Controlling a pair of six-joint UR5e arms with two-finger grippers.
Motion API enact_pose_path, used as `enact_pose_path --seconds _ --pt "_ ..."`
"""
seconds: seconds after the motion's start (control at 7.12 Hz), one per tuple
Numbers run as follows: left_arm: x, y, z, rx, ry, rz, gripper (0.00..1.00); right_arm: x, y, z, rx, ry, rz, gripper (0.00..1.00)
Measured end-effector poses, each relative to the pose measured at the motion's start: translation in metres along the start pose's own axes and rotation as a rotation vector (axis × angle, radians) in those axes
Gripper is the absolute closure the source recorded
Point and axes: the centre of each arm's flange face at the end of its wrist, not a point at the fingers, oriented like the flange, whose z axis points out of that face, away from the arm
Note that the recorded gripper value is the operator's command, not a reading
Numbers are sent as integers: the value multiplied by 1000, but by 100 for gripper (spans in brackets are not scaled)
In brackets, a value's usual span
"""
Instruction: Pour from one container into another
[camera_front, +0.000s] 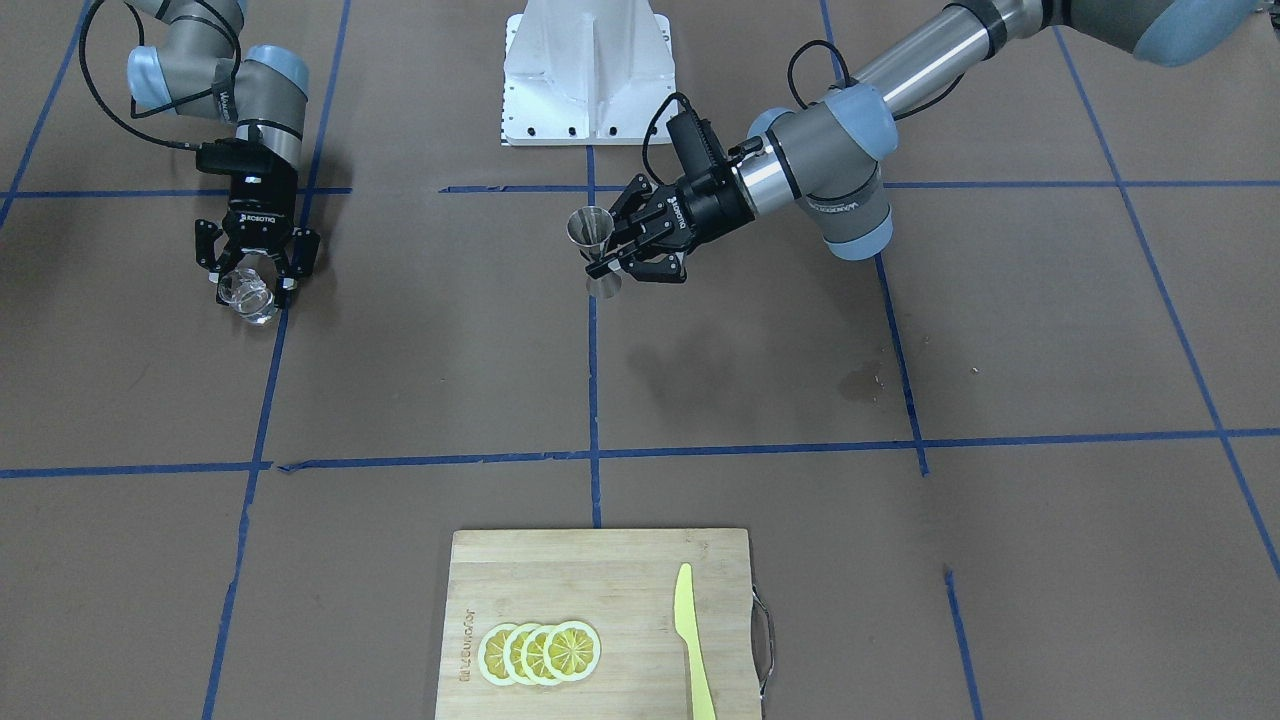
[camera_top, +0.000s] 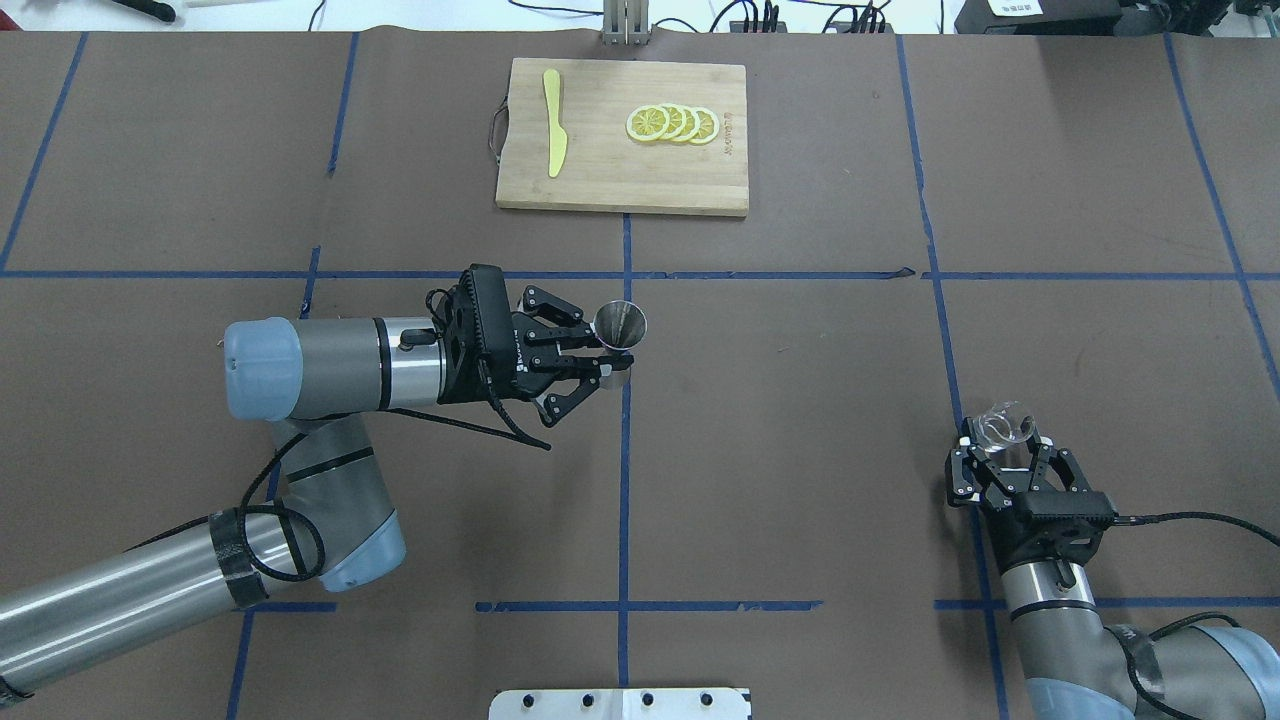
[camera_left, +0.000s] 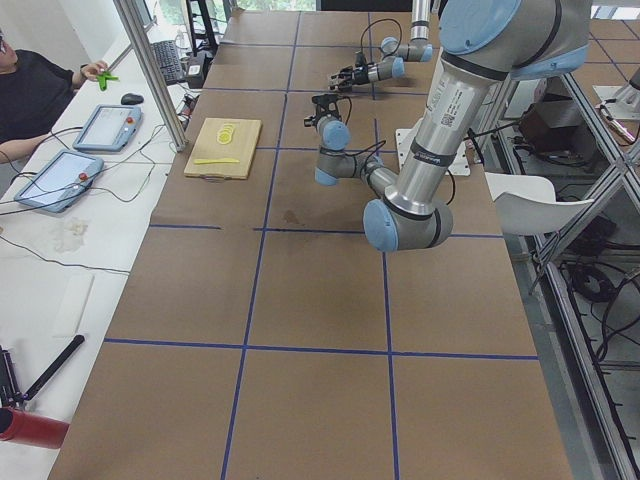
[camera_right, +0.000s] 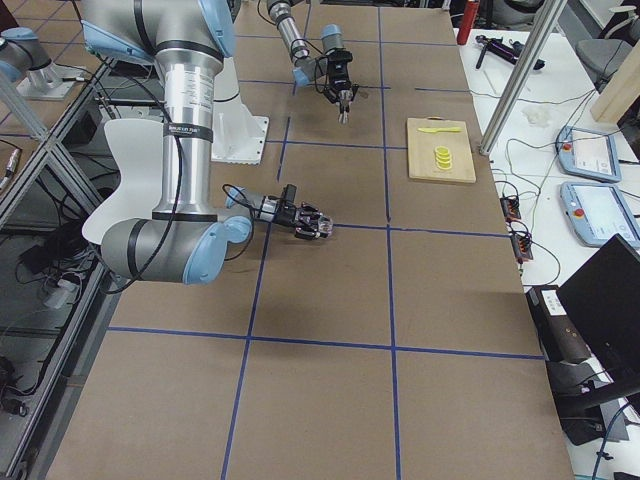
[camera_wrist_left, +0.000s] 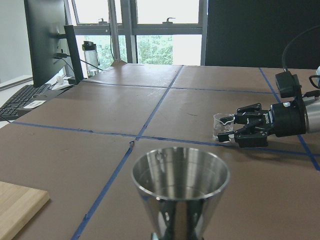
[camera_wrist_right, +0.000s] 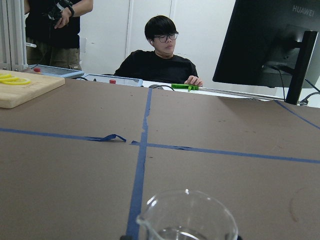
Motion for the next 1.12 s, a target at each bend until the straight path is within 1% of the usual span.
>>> enact_pose_path --seconds 0.42,0.7,0.84,0.98,1.12 --pt "1 -2 0 4 1 1 100 0 -5 -1 4 -2 -18 100" --pt "1 -2 0 4 2 1 100 -9 -23 -5 5 -13 -1 100" --pt "1 -2 -1 5 2 0 100 -12 -34 -9 13 -24 20 100" --pt "1 -2 -1 6 1 0 100 -15 -44 -11 32 -37 45 100" --pt "1 -2 0 5 2 0 100 -17 -54 -11 48 -52 47 100"
